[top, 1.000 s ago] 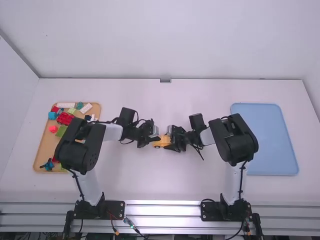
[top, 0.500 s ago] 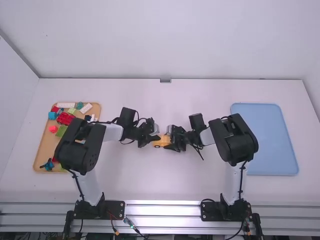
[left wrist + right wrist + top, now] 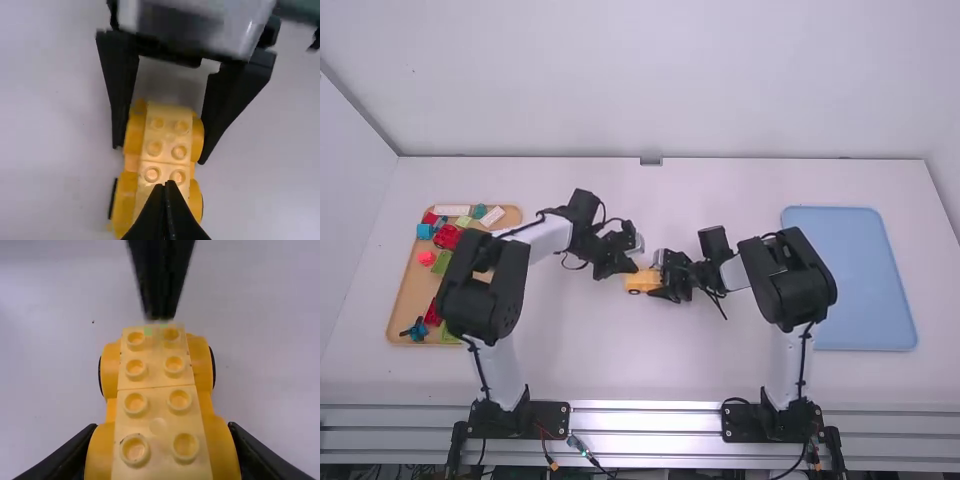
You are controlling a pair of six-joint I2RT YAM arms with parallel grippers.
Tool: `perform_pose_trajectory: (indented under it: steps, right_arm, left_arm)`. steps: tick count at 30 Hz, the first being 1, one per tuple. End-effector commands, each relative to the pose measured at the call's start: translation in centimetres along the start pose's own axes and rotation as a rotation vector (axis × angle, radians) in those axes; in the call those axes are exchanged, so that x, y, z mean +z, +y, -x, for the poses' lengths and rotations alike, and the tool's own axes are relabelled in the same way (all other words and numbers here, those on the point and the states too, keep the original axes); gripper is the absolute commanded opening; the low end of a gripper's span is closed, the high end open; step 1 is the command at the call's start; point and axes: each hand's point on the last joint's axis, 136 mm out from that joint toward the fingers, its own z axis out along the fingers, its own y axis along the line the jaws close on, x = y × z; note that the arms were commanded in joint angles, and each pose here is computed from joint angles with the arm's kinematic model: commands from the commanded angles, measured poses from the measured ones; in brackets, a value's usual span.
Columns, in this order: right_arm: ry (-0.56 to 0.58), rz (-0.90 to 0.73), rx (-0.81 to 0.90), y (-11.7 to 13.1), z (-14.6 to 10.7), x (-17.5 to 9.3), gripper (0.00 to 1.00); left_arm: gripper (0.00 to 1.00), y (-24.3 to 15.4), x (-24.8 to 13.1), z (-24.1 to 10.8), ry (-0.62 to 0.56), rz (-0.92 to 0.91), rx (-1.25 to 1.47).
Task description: Assemble lego blocks to make yellow taxi
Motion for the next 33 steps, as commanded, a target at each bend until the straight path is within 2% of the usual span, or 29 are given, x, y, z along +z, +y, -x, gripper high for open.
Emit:
perform_pose_trajectory:
  steps: [1, 2, 3, 4, 6, 9, 11, 13, 16, 20, 27, 29, 33]
  right_arm:
    - [-0.018, -0.004, -0.017, -0.6, 0.8, -0.1, 0.61]
    - [-0.018, -0.004, -0.017, -0.6, 0.8, -0.1, 0.62]
    - [-0.018, -0.004, -0.017, -0.6, 0.8, -0.1, 0.63]
    - [-0.018, -0.005, -0.017, -0.6, 0.8, -0.1, 0.64]
    - [-0.018, -0.004, -0.017, -0.6, 0.8, -0.1, 0.65]
    - [-0.018, -0.004, -0.017, -0.6, 0.8, -0.1, 0.73]
    - [-0.009, -0.009, -0.012, -0.7, 0.6, -0.1, 0.93]
    - [0.017, -0.03, 0.017, -1.0, 0.2, -0.1, 0.99]
    - [0.052, -0.066, 0.061, -1.6, -0.2, -0.3, 0.99]
    - [0.107, -0.102, 0.064, -1.9, 0.9, -1.7, 0.99]
    - [0.305, -0.247, 0.085, -2.3, 2.4, -6.2, 0.99]
    - [0.348, -0.294, 0.074, -2.4, 3.2, -7.7, 0.99]
    - [0.35, -0.339, 0.039, -2.5, 4.9, -8.9, 0.99]
  left_arm:
    - [0.03, 1.1, -1.6, 2.8, -0.047, 0.008, 0.139]
    - [0.08, 1.2, -1.8, 3.0, -0.047, 0.009, 0.144]
    - [0.28, 1.6, -2.6, 3.5, -0.045, 0.014, 0.147]
    - [0.99, 2.3, -3.9, 4.3, -0.037, 0.029, 0.137]
    - [0.99, 2.9, -5.2, 5.0, -0.041, 0.044, 0.122]
    - [0.99, 3.9, -7.2, 5.5, -0.047, 0.073, 0.102]
    - [0.99, 4.8, -9.0, 5.5, -0.051, 0.103, 0.075]
    - [0.99, 5.7, -10.4, 5.3, -0.061, 0.138, 0.016]
    - [0.99, 7.3, -12.8, 4.9, -0.082, 0.198, -0.095]
    - [0.99, 9.3, -16.6, 2.9, -0.128, 0.281, -0.293]
    - [0.99, 11.6, -21.6, -0.9, -0.221, 0.396, -0.689]
    - [0.99, 12.0, -23.4, -2.5, -0.266, 0.425, -0.85]
    - [0.99, 12.4, -26.1, -7.1, -0.252, 0.542, -1.164]
